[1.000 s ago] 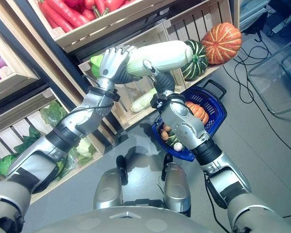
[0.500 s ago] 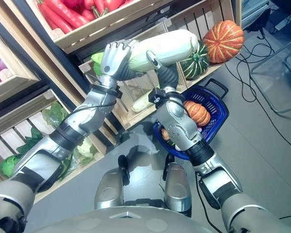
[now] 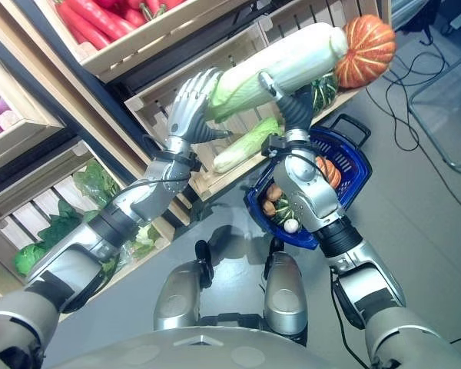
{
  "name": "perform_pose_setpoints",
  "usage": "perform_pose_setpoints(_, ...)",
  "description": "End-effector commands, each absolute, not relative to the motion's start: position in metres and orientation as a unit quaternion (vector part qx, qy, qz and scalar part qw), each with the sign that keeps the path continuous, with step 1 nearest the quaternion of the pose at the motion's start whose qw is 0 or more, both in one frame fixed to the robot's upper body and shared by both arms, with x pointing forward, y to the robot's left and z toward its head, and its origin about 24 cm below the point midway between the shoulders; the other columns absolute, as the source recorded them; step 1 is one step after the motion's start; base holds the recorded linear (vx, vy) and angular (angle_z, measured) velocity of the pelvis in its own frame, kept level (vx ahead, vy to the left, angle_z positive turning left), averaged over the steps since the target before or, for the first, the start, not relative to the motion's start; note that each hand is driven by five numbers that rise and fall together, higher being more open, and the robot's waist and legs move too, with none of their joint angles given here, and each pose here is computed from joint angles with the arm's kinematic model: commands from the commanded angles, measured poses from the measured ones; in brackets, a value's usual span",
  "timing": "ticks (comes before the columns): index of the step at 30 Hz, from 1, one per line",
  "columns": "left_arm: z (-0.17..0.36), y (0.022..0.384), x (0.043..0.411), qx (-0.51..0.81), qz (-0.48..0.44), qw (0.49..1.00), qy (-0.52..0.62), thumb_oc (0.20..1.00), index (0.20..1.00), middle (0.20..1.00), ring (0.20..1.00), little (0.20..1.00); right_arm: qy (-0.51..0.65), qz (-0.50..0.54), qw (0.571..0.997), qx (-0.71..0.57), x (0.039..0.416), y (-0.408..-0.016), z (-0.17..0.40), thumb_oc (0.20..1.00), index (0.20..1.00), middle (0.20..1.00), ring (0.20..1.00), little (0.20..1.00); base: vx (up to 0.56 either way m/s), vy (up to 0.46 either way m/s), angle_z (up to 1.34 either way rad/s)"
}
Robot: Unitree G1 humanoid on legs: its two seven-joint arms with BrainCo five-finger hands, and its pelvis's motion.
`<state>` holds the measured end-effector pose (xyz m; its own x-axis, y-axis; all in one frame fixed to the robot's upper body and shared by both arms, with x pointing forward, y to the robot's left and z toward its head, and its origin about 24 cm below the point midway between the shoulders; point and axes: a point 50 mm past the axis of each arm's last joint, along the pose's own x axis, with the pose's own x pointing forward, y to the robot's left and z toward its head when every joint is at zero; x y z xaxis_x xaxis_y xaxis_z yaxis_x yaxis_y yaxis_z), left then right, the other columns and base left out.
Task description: Pick up fruits and vegetables into the basket
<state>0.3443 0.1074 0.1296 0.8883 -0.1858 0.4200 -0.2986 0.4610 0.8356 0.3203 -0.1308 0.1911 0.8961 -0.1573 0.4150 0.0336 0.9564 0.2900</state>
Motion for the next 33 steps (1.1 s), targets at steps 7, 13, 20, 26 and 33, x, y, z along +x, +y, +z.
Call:
perform_pose_setpoints(7,0.123,0.174,0.357,0.498,0.158,0.836,-0.17,1.0,1.0,1.0,1.0,1.0,-0.498,-0.121,0.853,0.095,0.27,-0.179,0.284,0.2,0.2,0.2,0.2,0.2,-0.06,0.045,-0.15)
perform_pose_setpoints(13,0.137,0.187,0.367,0.477,0.207,0.838,-0.165,1.0,1.0,1.0,1.0,1.0,-0.483,-0.193,0.854,0.003,0.274,-0.199,0.279,0.2,0.2,0.2,0.2,0.2,-0.07,0.039,-0.16)
perform_pose_setpoints(20,0.157,0.186,0.378,0.436,0.237,0.852,-0.169,1.0,1.0,1.0,1.0,1.0,-0.411,-0.212,0.882,-0.091,0.293,-0.207,0.26,0.2,0.2,0.2,0.2,0.2,-0.04,0.054,-0.16)
perform_pose_setpoints(26,0.179,0.173,0.39,0.413,0.245,0.859,-0.176,1.0,1.0,1.0,1.0,1.0,-0.329,-0.192,0.911,-0.157,0.319,-0.205,0.23,0.2,0.2,0.2,0.2,0.2,0.01,0.065,-0.16)
perform_pose_setpoints(33,0.182,0.17,0.404,0.331,0.251,0.903,-0.106,1.0,1.0,1.0,1.0,1.0,-0.245,-0.164,0.935,-0.198,0.348,-0.2,0.206,0.2,0.2,0.2,0.2,0.2,0.0,0.036,-0.12)
